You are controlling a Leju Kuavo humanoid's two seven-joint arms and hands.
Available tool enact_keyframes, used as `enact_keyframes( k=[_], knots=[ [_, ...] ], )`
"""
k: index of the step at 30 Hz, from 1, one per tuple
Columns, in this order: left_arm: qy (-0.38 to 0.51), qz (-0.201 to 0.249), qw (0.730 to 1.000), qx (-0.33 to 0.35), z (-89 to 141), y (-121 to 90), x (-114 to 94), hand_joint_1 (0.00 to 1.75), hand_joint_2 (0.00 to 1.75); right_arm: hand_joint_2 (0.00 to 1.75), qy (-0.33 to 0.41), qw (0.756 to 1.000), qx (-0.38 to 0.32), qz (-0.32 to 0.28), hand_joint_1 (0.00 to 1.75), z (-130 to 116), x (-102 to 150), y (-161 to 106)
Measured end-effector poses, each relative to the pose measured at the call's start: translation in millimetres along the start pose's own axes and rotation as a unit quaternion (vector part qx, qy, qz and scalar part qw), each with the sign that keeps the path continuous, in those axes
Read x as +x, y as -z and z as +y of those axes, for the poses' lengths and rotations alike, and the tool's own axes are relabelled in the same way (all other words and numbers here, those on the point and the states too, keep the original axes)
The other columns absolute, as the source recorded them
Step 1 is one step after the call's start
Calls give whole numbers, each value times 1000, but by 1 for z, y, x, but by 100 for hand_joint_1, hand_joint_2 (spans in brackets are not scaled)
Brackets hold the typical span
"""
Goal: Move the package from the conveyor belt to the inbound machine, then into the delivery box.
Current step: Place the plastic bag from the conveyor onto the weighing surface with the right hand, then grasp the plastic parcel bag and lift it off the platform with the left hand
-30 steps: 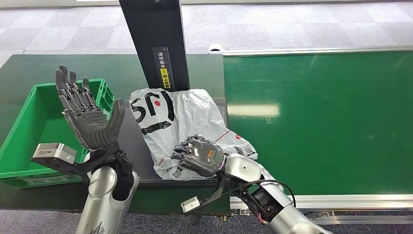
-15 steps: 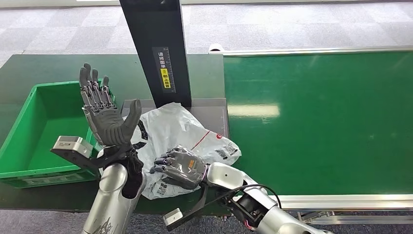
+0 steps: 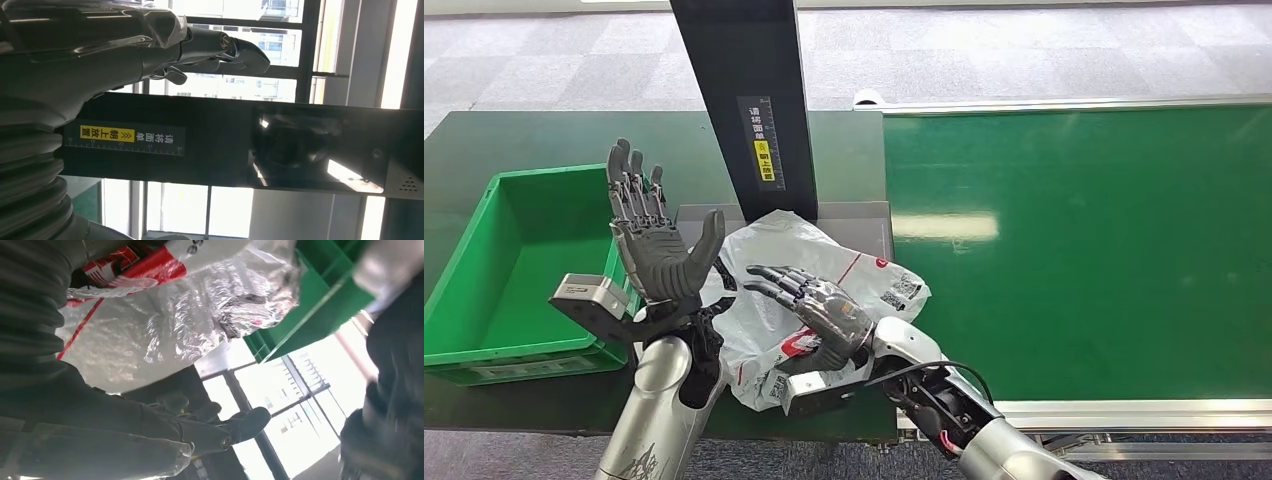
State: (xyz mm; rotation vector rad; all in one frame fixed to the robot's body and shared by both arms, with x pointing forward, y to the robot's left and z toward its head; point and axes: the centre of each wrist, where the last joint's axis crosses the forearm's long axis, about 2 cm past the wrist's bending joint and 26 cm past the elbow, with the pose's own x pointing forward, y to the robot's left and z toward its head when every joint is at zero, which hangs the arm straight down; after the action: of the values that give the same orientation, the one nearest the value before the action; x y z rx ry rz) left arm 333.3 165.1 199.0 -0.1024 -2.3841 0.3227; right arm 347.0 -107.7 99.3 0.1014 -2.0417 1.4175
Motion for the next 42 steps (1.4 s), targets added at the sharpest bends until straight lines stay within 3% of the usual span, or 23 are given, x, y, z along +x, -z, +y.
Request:
enact_keyframes(
  k=[2, 5, 8, 11, 16, 21, 25, 32, 37, 38, 40, 42],
  knots=[
    [0, 3, 1000, 0, 1, -1, -1, 0, 175, 175, 162, 987, -14, 11, 0, 1, 2, 0],
    [-6, 11, 1000, -1, 2, -3, -3, 0, 175, 175, 399, 916, -42, -22, 0, -5, 5, -1],
    [-11, 20, 1000, -5, 4, -5, -6, 0, 175, 175, 519, 849, -81, -57, 0, -18, 5, -2],
    [-27, 53, 997, -40, 3, -7, -11, 0, 175, 175, 573, 806, -119, -89, 0, -32, 4, -3],
    [-39, 144, 974, -173, -1, -18, -29, 0, 175, 175, 576, 795, -162, -96, 0, -47, 0, -7],
    [82, 211, 931, -285, 5, -34, -49, 0, 175, 175, 532, 814, -228, -53, 0, -56, -8, -16],
    [197, 229, 885, -355, 11, -44, -59, 0, 175, 175, 490, 820, -295, -3, 0, -65, -13, -26],
    [252, 248, 852, -386, 19, -49, -66, 0, 175, 175, 449, 818, -358, 44, 0, -76, -19, -41],
    [336, 258, 795, -434, 18, -47, -68, 0, 175, 175, 400, 811, -411, 116, 0, -82, -26, -54],
    [352, 258, 782, -445, 17, -47, -69, 5, 175, 175, 398, 810, -411, 125, 0, -82, -28, -56],
    [376, 256, 761, -463, 13, -47, -71, 79, 175, 175, 393, 815, -400, 146, 0, -81, -30, -60],
    [385, 252, 750, -475, 9, -49, -73, 158, 175, 175, 357, 836, -374, 185, 0, -79, -34, -64]
  ],
)
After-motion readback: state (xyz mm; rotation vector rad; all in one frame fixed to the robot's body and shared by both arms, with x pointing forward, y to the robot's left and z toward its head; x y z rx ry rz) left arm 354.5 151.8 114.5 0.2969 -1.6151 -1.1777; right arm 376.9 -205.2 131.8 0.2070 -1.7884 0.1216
